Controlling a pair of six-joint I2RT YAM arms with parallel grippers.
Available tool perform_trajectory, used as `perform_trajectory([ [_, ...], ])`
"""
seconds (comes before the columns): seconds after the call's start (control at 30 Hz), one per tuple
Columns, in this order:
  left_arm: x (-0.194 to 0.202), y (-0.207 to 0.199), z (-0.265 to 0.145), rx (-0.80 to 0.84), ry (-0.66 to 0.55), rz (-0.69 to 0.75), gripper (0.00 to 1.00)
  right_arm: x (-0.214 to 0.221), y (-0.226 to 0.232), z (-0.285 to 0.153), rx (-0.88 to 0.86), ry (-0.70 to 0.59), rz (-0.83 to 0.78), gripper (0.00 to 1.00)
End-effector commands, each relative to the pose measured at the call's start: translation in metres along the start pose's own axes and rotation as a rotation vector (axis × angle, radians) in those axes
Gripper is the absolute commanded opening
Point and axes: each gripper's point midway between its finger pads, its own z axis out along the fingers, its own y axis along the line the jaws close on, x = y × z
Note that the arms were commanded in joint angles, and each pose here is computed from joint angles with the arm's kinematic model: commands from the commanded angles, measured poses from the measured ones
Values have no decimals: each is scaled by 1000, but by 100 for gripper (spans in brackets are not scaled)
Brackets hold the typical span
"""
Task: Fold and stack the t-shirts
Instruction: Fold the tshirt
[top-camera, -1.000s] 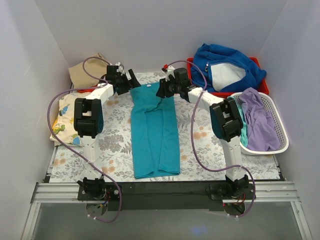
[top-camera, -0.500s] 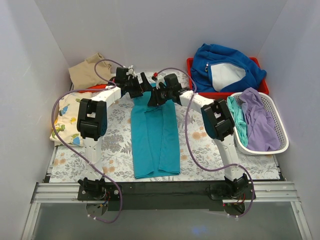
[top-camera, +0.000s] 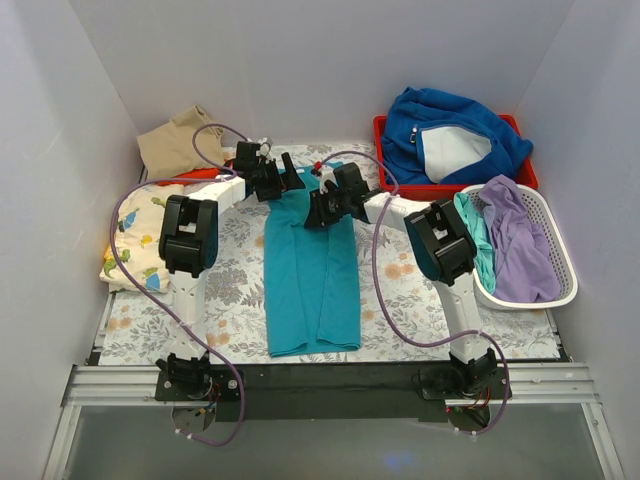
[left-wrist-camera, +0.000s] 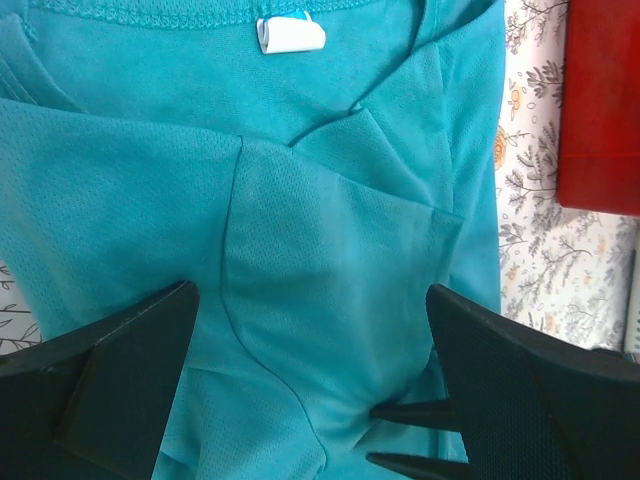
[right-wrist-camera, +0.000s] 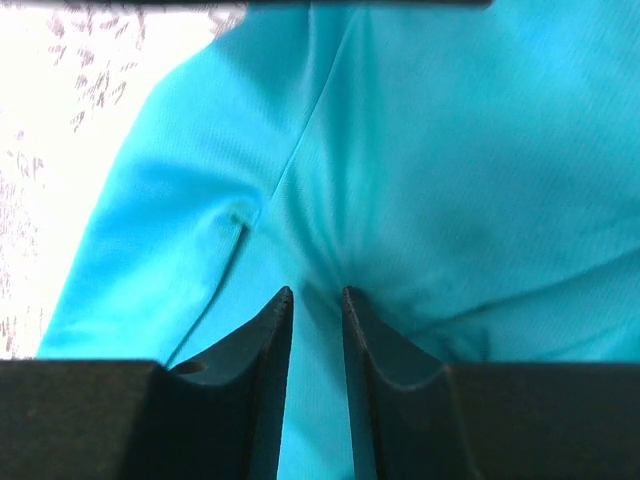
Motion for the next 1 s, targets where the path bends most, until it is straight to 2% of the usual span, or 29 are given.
perform_trajectory([
  [0.0, -7, 29, 3, -125, -33, 53, 98, -1, 17, -19, -48, 11, -45, 34],
  [0.13, -36, 4, -8, -67, -90, 115, 98, -35, 47, -52, -92, -70, -149, 39],
  [0.27, -57, -49, -32, 95, -112, 159, 98, -57, 59, -85, -38, -140, -205, 43],
  [0.4, -63, -76, -62, 126, -92, 139, 98, -51, 62, -114, 25, -153, -204, 46],
  [0.47, -45, -67, -72, 69, -37, 78, 98, -30, 53, -131, 102, -115, -162, 48],
  [0.5, -47, -78, -93, 67, -65, 64, 98, -27, 56, -144, 118, -120, -152, 48],
  [0.53, -39, -75, -101, 47, -66, 43, 98, -18, 53, -150, 142, -110, -137, 48],
  [0.57, -2, -57, -102, 0, -11, 4, 98, 11, 44, -153, 169, -57, -93, 50],
  [0.6, -5, -65, -126, -22, -72, 11, 98, 14, 52, -167, 168, -75, -81, 50],
  [0.63, 11, -57, -133, -63, -75, 3, 98, 24, 58, -172, 150, -66, -67, 50],
  [0.67, 46, -40, -135, -123, -32, -9, 98, 55, 54, -174, 158, -16, -20, 50],
  [0.7, 62, -34, -142, -153, -22, -35, 98, 58, 62, -186, 153, -33, -7, 50],
  [0.73, 64, -40, -164, -157, -66, -42, 98, 73, 66, -189, 136, -14, 33, 50],
  [0.77, 102, -26, -166, -191, -6, -56, 98, 84, 70, -193, 129, -6, 51, 50],
  [0.83, 112, -31, -190, -200, -57, -93, 98, 112, 75, -204, 126, 18, 96, 50],
  [0.87, 144, -23, -193, -221, -9, -101, 98, 121, 79, -207, 122, 28, 103, 50],
  [0.97, 171, -27, -213, -213, -21, -159, 98, 154, 85, -216, 120, 64, 175, 51],
])
